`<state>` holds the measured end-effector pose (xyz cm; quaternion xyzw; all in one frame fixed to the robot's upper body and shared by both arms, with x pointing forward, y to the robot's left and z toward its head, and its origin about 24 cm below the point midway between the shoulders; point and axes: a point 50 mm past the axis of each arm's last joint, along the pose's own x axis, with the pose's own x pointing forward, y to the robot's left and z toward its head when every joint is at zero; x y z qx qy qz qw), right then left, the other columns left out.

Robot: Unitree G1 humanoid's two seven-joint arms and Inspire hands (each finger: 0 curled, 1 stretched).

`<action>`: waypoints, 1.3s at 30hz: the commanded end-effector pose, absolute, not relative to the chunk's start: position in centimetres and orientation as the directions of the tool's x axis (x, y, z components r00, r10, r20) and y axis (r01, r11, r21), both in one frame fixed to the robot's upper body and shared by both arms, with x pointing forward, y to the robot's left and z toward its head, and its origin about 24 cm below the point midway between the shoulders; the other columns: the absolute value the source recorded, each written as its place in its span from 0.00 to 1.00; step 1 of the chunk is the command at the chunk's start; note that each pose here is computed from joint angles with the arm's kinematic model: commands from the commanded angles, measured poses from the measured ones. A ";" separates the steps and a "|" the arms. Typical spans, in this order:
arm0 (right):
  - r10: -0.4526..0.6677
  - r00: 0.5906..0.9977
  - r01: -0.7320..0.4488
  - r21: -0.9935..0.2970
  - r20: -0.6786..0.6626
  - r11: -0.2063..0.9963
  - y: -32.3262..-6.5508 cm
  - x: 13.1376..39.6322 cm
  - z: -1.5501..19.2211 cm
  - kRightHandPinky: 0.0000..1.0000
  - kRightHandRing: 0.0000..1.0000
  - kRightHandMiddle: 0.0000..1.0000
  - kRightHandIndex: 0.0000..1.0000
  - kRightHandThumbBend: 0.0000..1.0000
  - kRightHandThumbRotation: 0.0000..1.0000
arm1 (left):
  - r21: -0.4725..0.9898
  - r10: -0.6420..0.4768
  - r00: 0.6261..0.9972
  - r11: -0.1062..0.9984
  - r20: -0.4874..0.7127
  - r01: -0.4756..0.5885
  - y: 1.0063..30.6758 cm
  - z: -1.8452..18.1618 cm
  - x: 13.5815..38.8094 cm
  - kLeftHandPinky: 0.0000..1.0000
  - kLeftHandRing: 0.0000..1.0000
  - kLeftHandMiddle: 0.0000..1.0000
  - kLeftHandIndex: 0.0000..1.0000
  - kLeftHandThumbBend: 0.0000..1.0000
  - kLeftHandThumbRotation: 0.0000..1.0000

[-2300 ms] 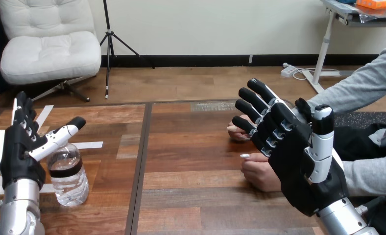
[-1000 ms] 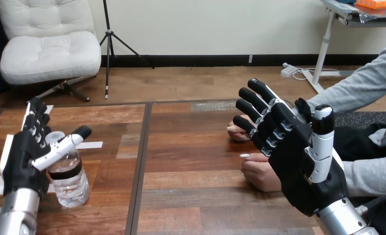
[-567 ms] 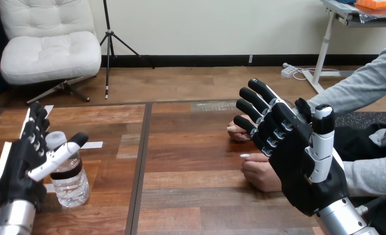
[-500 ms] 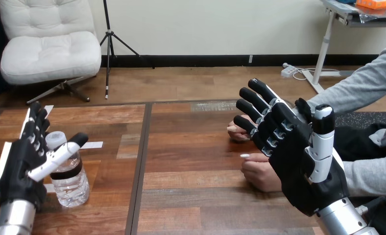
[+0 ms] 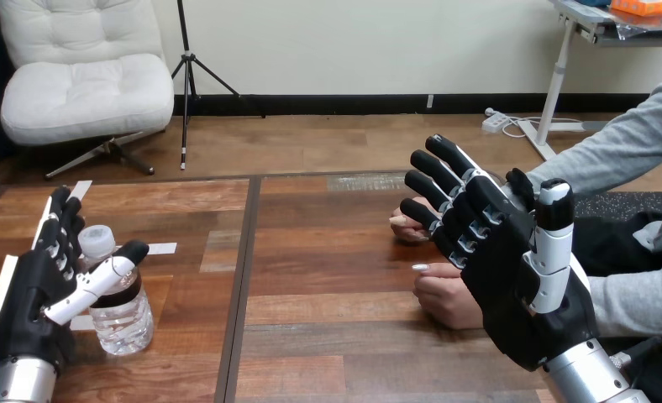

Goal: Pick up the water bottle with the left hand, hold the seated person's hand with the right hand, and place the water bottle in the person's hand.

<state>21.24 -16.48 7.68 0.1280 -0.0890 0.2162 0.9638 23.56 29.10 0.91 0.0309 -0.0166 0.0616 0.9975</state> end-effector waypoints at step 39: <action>0.393 0.862 -0.464 0.184 0.321 0.866 -16.3 21.7 9.7 0.93 0.97 0.95 0.95 0.91 1.00 | 0.111 0.020 0.999 0.994 -0.045 -0.015 29.6 2.4 25.1 1.00 1.00 1.00 1.00 1.00 0.12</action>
